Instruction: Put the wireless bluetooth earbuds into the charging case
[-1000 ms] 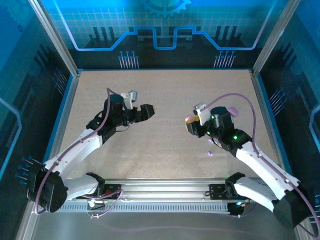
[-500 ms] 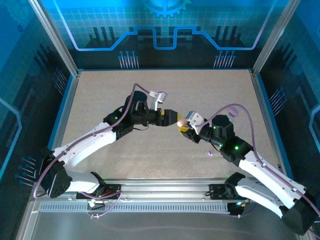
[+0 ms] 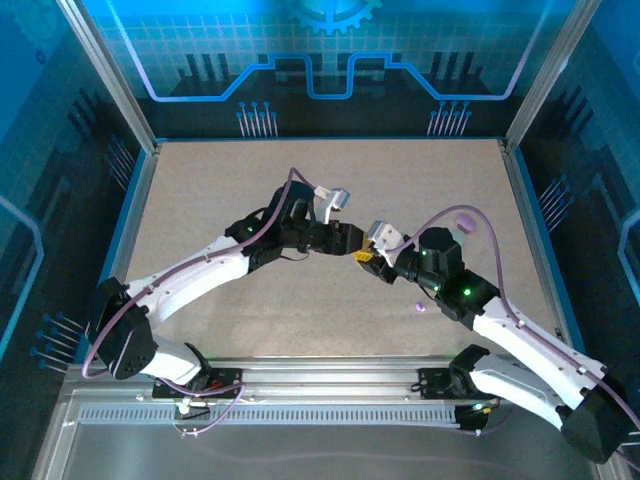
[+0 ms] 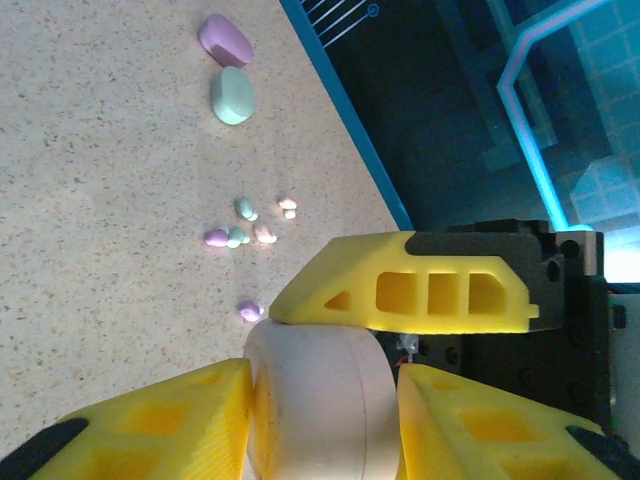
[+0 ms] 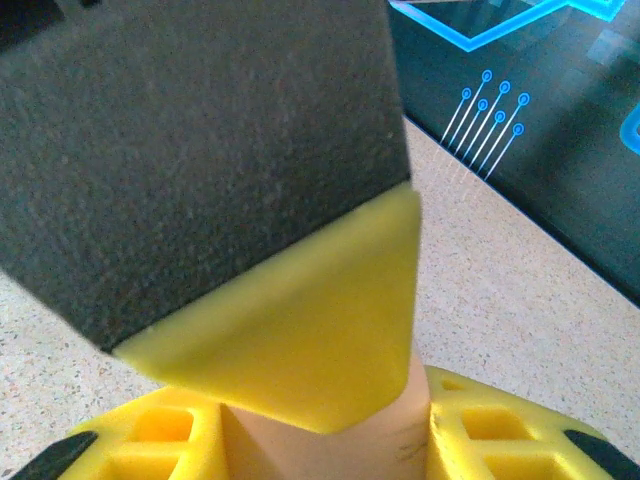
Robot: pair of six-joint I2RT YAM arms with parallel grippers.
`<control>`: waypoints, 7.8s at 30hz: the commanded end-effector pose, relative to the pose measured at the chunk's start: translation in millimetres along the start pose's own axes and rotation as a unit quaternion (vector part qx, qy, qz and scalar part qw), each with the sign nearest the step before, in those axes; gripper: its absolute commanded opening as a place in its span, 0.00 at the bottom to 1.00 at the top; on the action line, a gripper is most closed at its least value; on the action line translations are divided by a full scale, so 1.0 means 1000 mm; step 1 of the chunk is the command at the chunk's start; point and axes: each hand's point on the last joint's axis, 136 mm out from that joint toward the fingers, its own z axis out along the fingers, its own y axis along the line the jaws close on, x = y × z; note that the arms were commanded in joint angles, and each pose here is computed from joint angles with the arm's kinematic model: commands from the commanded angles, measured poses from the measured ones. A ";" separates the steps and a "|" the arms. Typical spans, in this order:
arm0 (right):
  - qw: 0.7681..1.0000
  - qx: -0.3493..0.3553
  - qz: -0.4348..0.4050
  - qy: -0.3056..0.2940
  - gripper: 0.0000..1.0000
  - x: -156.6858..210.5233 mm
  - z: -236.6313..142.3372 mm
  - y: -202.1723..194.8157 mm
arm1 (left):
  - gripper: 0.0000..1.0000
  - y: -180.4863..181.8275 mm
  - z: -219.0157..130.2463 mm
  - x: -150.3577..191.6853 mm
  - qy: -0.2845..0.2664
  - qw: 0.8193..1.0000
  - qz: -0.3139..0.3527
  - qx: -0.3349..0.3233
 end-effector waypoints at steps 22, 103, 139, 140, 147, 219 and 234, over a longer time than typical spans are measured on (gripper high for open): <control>0.996 -0.006 -0.032 -0.087 0.56 -0.041 -0.024 -0.006 | 0.09 -0.033 -0.066 -0.051 -0.075 0.979 -0.136 0.130; 0.927 -0.346 0.117 -0.085 0.27 -0.113 -0.038 0.013 | 0.59 -0.073 -0.108 -0.016 -0.170 0.880 0.431 0.108; 0.943 -0.316 0.057 -0.084 0.34 -0.105 -0.033 0.022 | 0.24 -0.092 -0.089 -0.007 -0.126 0.886 0.406 0.187; 0.946 -0.308 0.060 -0.083 0.36 -0.106 -0.032 0.020 | 0.23 -0.090 -0.088 -0.006 -0.123 0.886 0.406 0.184; 0.953 -0.280 0.077 -0.082 0.44 -0.109 -0.035 0.009 | 0.21 -0.081 -0.084 -0.001 -0.114 0.891 0.404 0.175; 0.963 -0.255 0.047 -0.070 0.07 -0.125 -0.033 0.009 | 0.64 -0.080 -0.065 0.002 -0.082 0.906 0.370 0.185; 0.966 -0.249 0.026 -0.070 0.08 -0.121 -0.033 0.012 | 0.55 -0.076 -0.062 -0.001 -0.088 0.909 0.370 0.172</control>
